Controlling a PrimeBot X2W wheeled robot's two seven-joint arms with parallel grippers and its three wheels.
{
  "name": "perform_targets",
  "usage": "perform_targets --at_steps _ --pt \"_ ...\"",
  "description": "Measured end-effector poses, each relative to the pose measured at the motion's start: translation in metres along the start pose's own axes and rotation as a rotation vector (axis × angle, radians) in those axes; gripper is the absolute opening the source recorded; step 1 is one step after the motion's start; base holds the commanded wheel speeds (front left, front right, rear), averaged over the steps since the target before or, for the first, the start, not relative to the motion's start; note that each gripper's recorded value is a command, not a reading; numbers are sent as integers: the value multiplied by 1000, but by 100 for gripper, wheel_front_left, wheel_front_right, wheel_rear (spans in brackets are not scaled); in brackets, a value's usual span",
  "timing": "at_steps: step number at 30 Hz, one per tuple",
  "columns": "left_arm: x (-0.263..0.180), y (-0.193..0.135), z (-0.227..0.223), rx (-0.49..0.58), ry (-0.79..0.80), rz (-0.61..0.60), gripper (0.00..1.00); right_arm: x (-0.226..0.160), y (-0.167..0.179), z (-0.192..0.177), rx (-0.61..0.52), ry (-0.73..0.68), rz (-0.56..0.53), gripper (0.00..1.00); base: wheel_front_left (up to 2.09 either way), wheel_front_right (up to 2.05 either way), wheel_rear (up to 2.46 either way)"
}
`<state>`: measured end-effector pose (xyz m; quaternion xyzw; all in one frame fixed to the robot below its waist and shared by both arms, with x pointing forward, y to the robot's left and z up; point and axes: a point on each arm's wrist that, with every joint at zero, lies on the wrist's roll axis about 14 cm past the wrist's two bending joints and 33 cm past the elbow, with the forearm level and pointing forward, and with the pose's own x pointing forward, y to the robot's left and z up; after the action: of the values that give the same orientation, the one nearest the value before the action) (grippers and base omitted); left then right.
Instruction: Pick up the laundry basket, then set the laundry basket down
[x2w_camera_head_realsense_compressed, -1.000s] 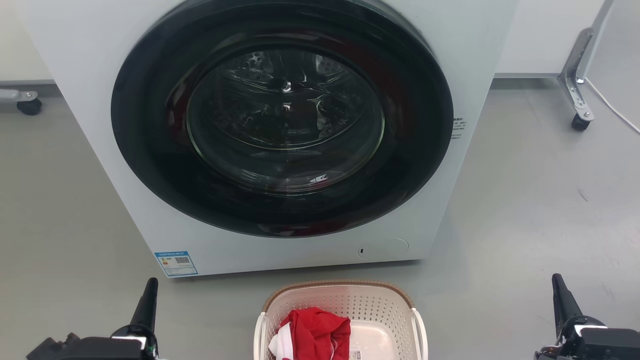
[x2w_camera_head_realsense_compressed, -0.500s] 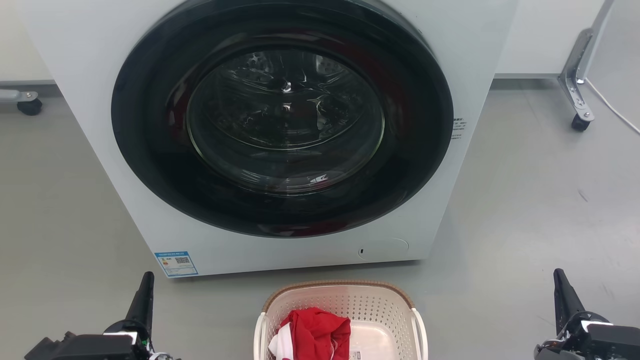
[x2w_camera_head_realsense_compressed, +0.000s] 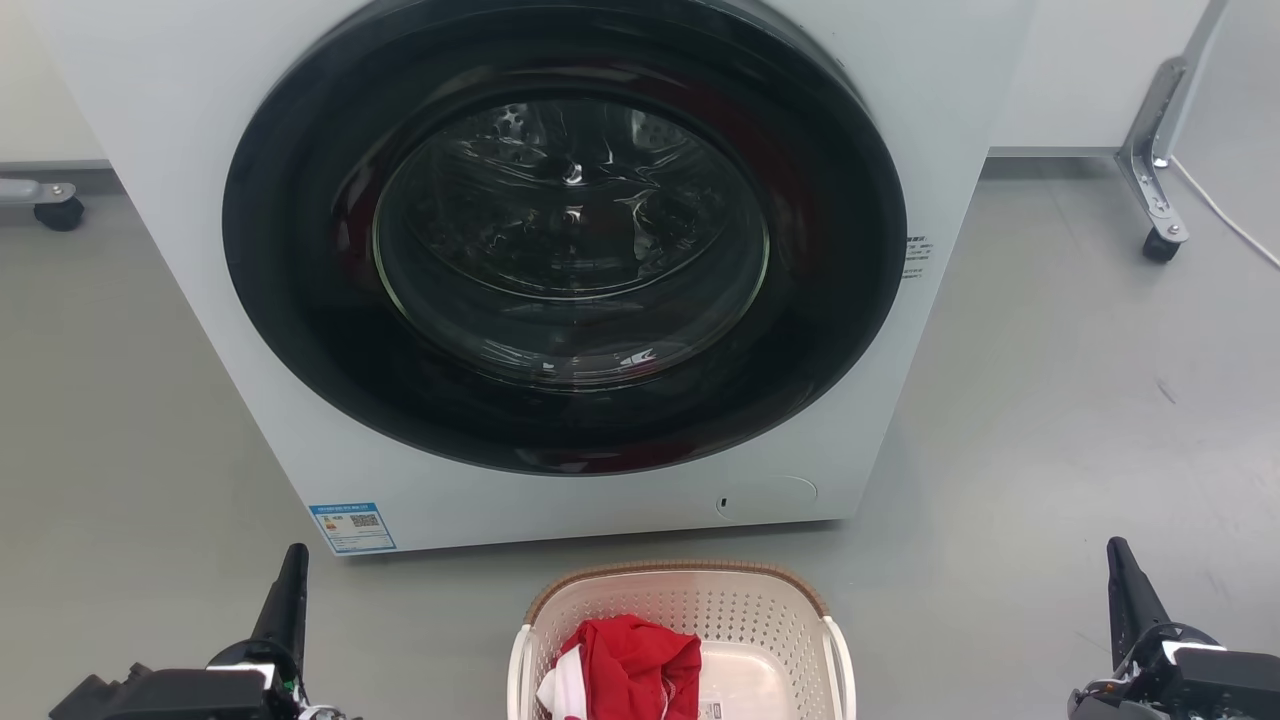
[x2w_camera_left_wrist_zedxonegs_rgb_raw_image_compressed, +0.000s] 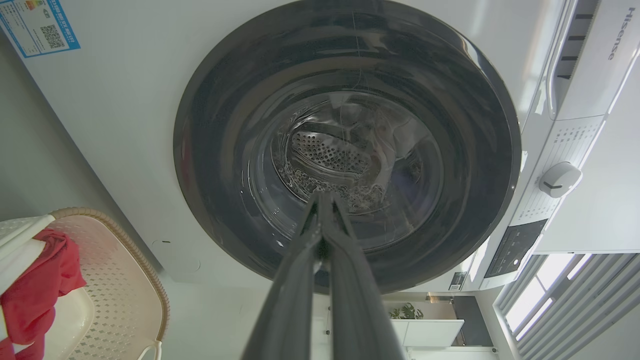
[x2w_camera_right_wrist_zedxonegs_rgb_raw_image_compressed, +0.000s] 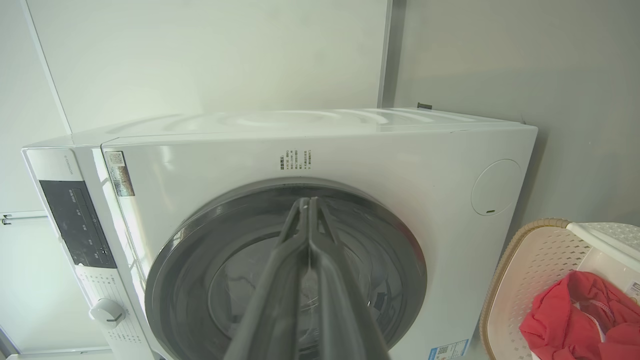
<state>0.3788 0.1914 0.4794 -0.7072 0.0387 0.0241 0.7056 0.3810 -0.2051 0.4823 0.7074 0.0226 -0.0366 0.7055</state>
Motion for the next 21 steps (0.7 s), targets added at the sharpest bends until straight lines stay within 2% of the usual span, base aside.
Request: perform_targets --at_steps 21 --pt "0 0 0 0 0 1 0 0 0 0 0 0 0 0 0 0 0"
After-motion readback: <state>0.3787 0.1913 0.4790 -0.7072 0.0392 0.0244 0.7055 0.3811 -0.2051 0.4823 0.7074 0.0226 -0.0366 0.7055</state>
